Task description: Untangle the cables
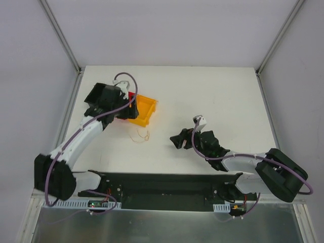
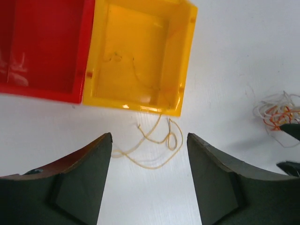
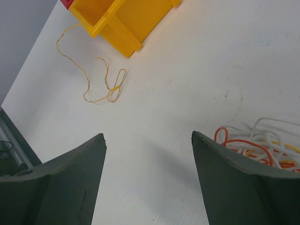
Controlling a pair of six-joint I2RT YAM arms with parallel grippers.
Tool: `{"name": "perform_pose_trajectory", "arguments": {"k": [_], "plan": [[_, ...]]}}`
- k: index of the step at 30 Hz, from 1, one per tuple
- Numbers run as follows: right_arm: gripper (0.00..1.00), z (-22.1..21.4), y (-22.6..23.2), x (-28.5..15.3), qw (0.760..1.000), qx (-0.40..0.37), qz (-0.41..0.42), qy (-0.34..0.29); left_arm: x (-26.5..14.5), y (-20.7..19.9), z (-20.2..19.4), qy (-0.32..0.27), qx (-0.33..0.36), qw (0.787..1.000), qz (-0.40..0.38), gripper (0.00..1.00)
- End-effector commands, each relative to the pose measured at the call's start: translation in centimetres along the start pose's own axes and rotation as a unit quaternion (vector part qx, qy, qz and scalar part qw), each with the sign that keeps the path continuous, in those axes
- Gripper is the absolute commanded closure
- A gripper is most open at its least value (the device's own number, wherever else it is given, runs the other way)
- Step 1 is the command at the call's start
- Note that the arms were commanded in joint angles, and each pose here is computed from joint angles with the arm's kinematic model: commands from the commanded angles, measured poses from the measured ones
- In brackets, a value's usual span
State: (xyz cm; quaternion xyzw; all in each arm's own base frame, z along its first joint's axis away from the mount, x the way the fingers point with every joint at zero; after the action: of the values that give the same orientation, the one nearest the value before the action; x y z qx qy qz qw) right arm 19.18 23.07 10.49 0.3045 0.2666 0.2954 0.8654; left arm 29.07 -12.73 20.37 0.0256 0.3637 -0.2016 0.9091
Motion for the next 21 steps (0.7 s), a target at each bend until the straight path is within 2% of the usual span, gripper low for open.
{"name": "perform_pose_trajectory", "arguments": {"k": [1,3,5,9,14,16,18,21], "plan": [[0.23,1.5,1.7,0.6,0.999,0.002,0.034,-0.021,-3.9,-0.2,-3.8,-0.064,-0.054,0.996,0.016,0.39],[0.24,1.4,1.7,0.6,0.999,0.004,0.035,-0.020,-4.3,-0.5,-6.2,-0.094,-0.072,0.993,0.003,0.38],[0.24,1.4,1.7,0.6,0.999,0.005,0.034,-0.019,-4.0,-0.8,-8.2,-0.108,-0.093,0.990,-0.007,0.27],[0.24,1.3,1.7,0.8,0.999,0.009,0.034,-0.018,-2.1,-1.5,-11.5,-0.052,-0.138,0.988,-0.035,0.24],[0.24,1.4,1.5,0.7,0.999,0.012,0.031,-0.022,0.4,-2.3,-13.1,-0.006,-0.220,0.974,-0.049,0.27],[0.24,1.3,1.4,0.6,0.999,0.013,0.028,-0.023,1.1,-2.6,-13.8,0.002,-0.270,0.962,-0.048,0.28],[0.24,1.3,1.5,0.6,0.999,0.012,0.029,-0.023,1.8,-3.0,-14.3,0.010,-0.340,0.939,-0.047,0.32],[0.24,1.3,1.4,0.6,0.999,0.013,0.027,-0.024,2.5,-2.9,-15.0,0.022,-0.410,0.912,-0.022,0.34]]}}
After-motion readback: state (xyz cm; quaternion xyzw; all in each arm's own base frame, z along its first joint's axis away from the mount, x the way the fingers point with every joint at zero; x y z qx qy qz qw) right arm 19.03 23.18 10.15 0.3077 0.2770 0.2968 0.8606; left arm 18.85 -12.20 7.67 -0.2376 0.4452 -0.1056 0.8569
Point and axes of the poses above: each gripper's point midway between its finger pads, its own x axis out along the fingers, its own y axis along the line the jaws close on, z = x × y, the point moved 6 cm from there along -x, back along the fingers, and after that the axes turned 13 degrees about x, right-handed, at the moved point
